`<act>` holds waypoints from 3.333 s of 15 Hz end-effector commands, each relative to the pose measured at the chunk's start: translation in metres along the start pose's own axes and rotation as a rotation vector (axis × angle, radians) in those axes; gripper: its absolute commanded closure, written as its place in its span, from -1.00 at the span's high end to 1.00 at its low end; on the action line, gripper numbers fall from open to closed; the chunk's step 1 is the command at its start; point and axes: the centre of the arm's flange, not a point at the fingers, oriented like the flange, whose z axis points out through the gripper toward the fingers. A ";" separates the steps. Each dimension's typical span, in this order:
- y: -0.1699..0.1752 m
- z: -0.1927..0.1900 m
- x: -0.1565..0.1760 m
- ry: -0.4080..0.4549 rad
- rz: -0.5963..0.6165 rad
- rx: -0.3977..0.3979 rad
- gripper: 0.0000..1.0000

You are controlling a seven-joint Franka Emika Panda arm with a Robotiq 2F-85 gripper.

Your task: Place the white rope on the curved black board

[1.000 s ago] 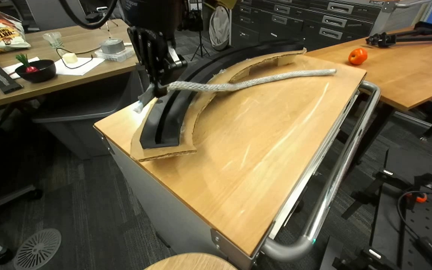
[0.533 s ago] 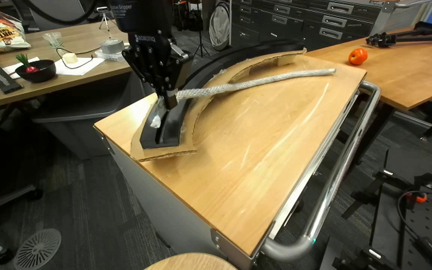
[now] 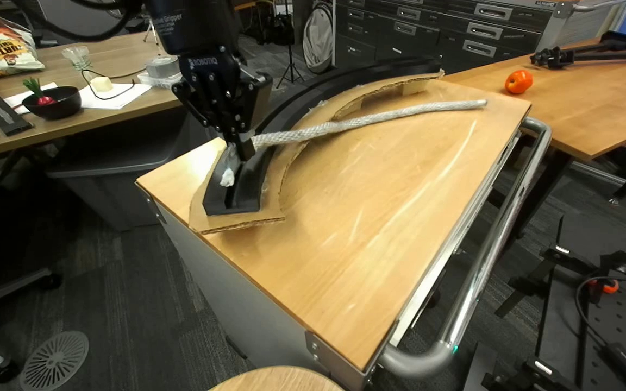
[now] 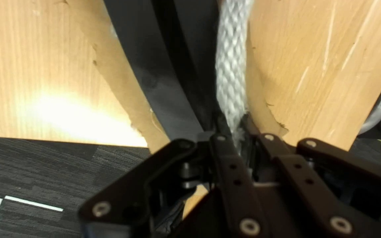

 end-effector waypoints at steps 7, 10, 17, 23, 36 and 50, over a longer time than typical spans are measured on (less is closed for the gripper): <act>0.008 0.010 -0.003 0.046 0.145 -0.158 -0.74; 0.002 0.001 -0.008 0.081 0.129 -0.157 -0.74; 0.007 0.014 -0.019 0.076 0.160 -0.133 -0.74; 0.005 0.026 -0.018 0.070 0.120 -0.071 -0.76; -0.021 0.017 -0.012 0.105 -0.122 -0.034 -0.74; -0.092 -0.050 -0.026 0.031 0.170 -0.486 1.00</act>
